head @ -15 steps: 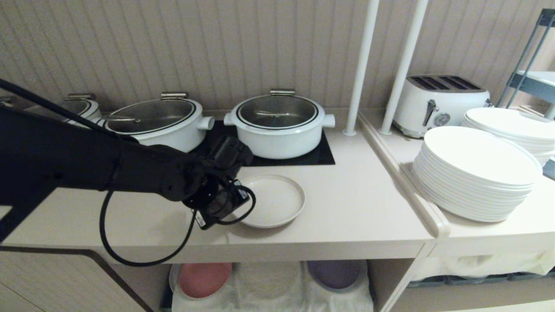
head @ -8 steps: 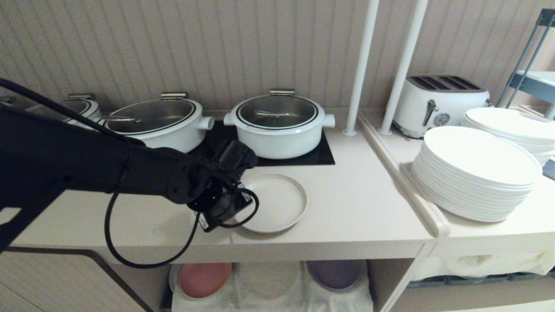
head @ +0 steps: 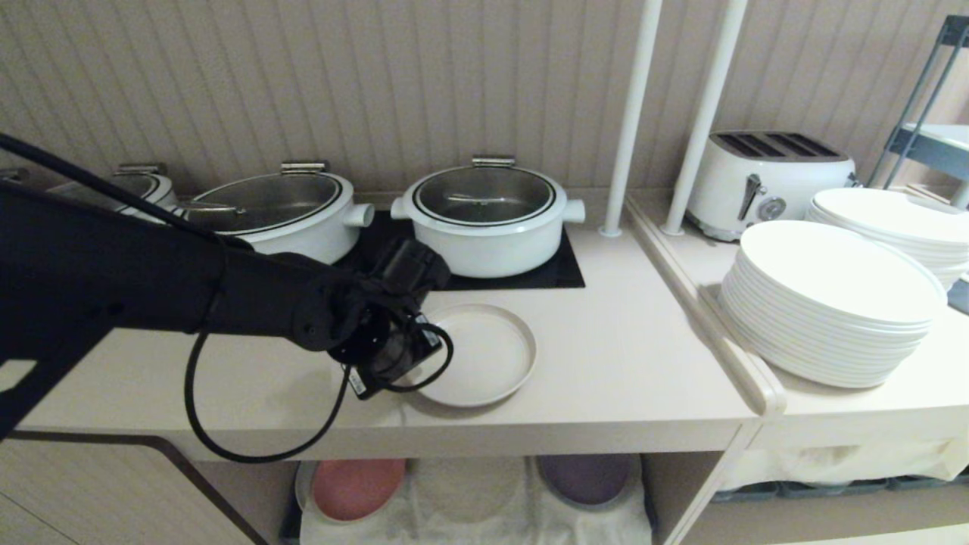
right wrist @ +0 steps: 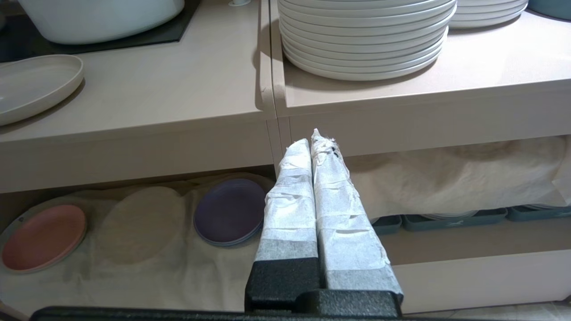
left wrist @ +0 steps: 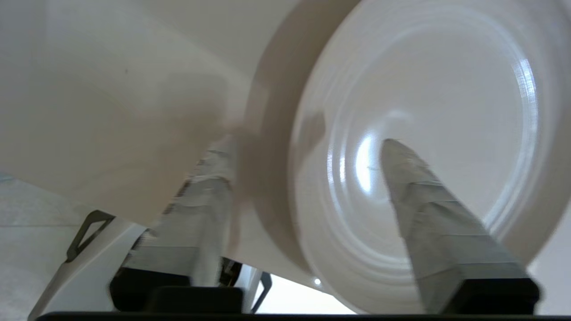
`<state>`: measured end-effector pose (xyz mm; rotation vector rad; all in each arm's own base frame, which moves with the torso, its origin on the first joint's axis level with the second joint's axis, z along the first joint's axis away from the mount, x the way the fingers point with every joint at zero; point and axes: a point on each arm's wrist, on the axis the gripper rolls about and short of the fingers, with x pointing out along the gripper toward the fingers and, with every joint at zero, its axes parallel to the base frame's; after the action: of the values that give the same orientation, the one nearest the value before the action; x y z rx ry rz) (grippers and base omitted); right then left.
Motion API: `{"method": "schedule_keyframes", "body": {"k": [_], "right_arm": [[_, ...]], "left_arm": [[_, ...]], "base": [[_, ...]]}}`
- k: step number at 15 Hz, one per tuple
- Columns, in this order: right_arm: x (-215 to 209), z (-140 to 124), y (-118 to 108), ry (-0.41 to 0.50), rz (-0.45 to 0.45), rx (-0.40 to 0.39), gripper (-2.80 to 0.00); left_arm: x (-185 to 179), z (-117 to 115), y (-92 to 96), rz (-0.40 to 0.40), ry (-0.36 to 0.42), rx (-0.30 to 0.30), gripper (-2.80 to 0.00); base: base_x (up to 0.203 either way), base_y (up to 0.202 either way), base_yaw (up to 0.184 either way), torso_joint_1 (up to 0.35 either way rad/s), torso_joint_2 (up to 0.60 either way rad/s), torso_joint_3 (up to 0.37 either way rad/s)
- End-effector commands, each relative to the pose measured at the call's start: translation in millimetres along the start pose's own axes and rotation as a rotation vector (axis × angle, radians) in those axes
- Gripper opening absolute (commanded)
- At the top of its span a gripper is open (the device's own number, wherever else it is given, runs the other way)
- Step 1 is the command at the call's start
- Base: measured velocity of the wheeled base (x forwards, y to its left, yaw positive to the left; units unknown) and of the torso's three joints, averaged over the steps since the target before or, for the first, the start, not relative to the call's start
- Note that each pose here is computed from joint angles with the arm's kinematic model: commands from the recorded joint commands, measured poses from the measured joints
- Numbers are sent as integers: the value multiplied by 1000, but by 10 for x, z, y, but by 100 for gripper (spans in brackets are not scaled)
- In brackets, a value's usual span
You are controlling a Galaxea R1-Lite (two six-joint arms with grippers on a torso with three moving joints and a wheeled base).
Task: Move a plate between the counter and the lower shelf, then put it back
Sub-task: Put the plate
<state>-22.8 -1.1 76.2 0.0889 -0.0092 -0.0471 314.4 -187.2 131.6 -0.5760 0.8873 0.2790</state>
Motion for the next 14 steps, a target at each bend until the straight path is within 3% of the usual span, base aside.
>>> {"method": "schedule_keyframes", "body": {"k": [1, 12, 13, 14], "right_arm": [[0, 1, 0, -1, 0, 0, -280], [0, 1, 0, -1, -2, 0, -280], [0, 1, 0, -1, -1, 0, -280], [0, 1, 0, -1, 0, 0, -280]], "left_arm": [[-43, 23, -12, -10, -9, -10, 0], [-491, 125, 35, -70, -39, -15, 0], [-530, 133, 48, -75, -43, -17, -280], [-578, 144, 65, -82, -47, -20, -280]], "base": [[0, 0, 0, 0, 0, 0], [0, 0, 0, 0, 0, 0], [0, 0, 0, 0, 0, 0], [0, 0, 0, 0, 0, 0]]}}
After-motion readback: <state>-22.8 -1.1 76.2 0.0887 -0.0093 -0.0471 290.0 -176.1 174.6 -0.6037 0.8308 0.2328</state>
